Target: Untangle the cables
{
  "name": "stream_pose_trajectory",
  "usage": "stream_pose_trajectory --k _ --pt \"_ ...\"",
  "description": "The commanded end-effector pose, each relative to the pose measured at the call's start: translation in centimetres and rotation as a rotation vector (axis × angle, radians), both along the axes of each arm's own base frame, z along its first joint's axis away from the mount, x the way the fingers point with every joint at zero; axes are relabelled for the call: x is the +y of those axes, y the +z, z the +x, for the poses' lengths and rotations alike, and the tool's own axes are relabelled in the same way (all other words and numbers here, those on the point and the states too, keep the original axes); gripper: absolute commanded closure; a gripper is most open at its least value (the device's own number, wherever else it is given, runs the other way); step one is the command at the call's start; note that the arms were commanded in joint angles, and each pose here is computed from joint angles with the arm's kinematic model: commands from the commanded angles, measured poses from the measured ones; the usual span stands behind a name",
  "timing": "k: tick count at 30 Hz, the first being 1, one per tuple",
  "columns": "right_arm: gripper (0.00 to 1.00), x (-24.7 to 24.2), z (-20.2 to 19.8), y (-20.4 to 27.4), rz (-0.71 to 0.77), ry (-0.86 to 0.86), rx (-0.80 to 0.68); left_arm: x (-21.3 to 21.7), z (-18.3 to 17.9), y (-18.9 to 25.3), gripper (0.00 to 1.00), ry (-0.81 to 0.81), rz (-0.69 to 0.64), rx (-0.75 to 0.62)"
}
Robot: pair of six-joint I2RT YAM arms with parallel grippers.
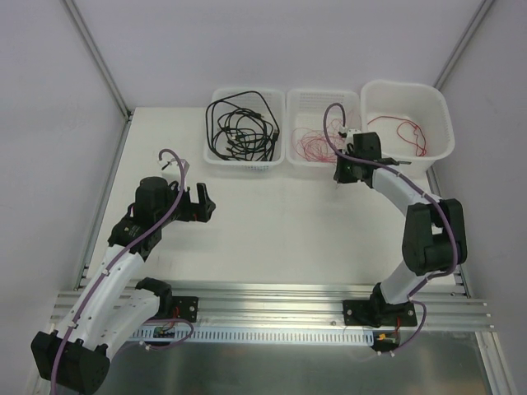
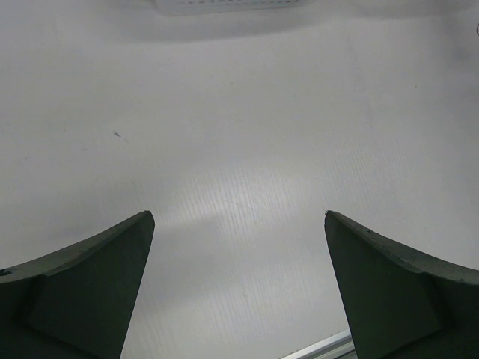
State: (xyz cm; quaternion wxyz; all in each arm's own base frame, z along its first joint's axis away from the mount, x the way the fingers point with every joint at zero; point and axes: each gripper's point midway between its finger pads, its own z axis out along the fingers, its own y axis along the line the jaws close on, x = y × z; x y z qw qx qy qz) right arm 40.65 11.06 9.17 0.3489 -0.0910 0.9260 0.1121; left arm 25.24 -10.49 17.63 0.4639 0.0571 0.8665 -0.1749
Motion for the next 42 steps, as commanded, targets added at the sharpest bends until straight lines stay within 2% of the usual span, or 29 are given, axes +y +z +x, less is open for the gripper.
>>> stream_pose_trajectory --k 1,6,10,11,13,14,15,17,18,23,24,26,27,28,29,30,35,37,38,39,41,42 --pt "0.99 1.2 -0.4 5.9 0.062 0.032 -0.082 -0.1 0.1 0.3 0.01 -0.017 0.000 -0.013" --pt "0.99 2.4 -0.7 12.2 0.086 0.035 -0.106 -0.4 0.1 0.1 0.01 -0.029 -0.006 0.000" --pt "0.99 2.6 4.0 18.2 0.094 -0.015 -0.239 -0.3 0.1 0.2 0.01 -0.026 -0.007 -0.005" --pt "0.99 2.5 5.1 18.6 0.088 -0.029 -0.252 -0.2 0.1 0.3 0.01 -0.025 -0.004 -0.009" --pt "0.99 2.7 8.2 16.7 0.077 -0.055 -0.242 -0.1 0.1 0.3 0.01 -0.019 -0.002 -0.013" --pt "0.99 2.8 9.8 18.0 0.098 -0.067 -0.279 0.0 0.1 0.3 0.01 -0.017 0.000 -0.014" --pt "0.99 2.9 11.7 15.3 0.092 -0.075 -0.242 -0.1 0.1 0.3 0.01 -0.020 -0.001 -0.015" --pt "0.95 3.0 13.9 15.3 0.110 -0.103 -0.252 -0.1 0.1 0.3 0.01 -0.019 -0.003 -0.014" --pt "0.93 3.3 15.1 12.4 0.107 -0.108 -0.207 -0.1 0.0 0.2 0.01 -0.018 -0.003 -0.011" --pt "0.71 2.9 16.6 9.7 0.107 -0.133 -0.159 -0.3 0.0 0.2 0.01 -0.025 -0.010 -0.007" --pt "0.62 3.0 16.3 9.4 0.108 -0.132 -0.144 -0.3 0.0 0.2 0.01 -0.029 -0.012 -0.008" --pt "0.54 2.6 15.7 10.7 0.120 -0.127 -0.154 -0.3 -0.1 0.4 0.01 -0.031 -0.014 -0.014" --pt "0.45 2.4 15.2 11.5 0.113 -0.120 -0.166 -0.3 -0.1 0.5 0.01 -0.030 -0.016 -0.016" --pt "0.41 2.3 14.6 11.6 0.107 -0.114 -0.161 -0.4 -0.2 0.6 0.01 -0.031 -0.019 -0.022" --pt "0.36 2.2 13.7 14.5 0.115 -0.103 -0.211 -0.4 -0.2 0.8 0.01 -0.031 -0.020 -0.028" --pt "0.27 2.0 13.0 15.3 0.112 -0.098 -0.219 -0.3 -0.3 0.8 0.01 -0.030 -0.019 -0.030" --pt "0.04 0.7 7.3 22.9 0.107 -0.076 -0.322 0.1 -0.4 2.0 0.01 -0.016 -0.023 -0.083" --pt "0.00 0.0 4.8 24.8 0.104 -0.082 -0.353 0.4 -0.6 2.9 0.01 -0.005 -0.018 -0.120" --pt "0.03 -0.6 3.5 24.4 0.084 -0.100 -0.338 0.7 -0.5 3.5 0.01 0.007 -0.009 -0.143" --pt "0.03 -1.6 1.0 27.2 0.087 -0.119 -0.406 1.2 -0.8 4.3 0.01 0.024 -0.008 -0.176" --pt "0.03 -3.8 -1.8 27.1 0.037 -0.200 -0.415 1.7 -1.4 5.7 0.01 0.044 -0.012 -0.217" --pt "0.03 -4.8 -4.7 29.8 0.047 -0.227 -0.497 2.3 -2.0 7.0 0.01 0.065 -0.017 -0.263"
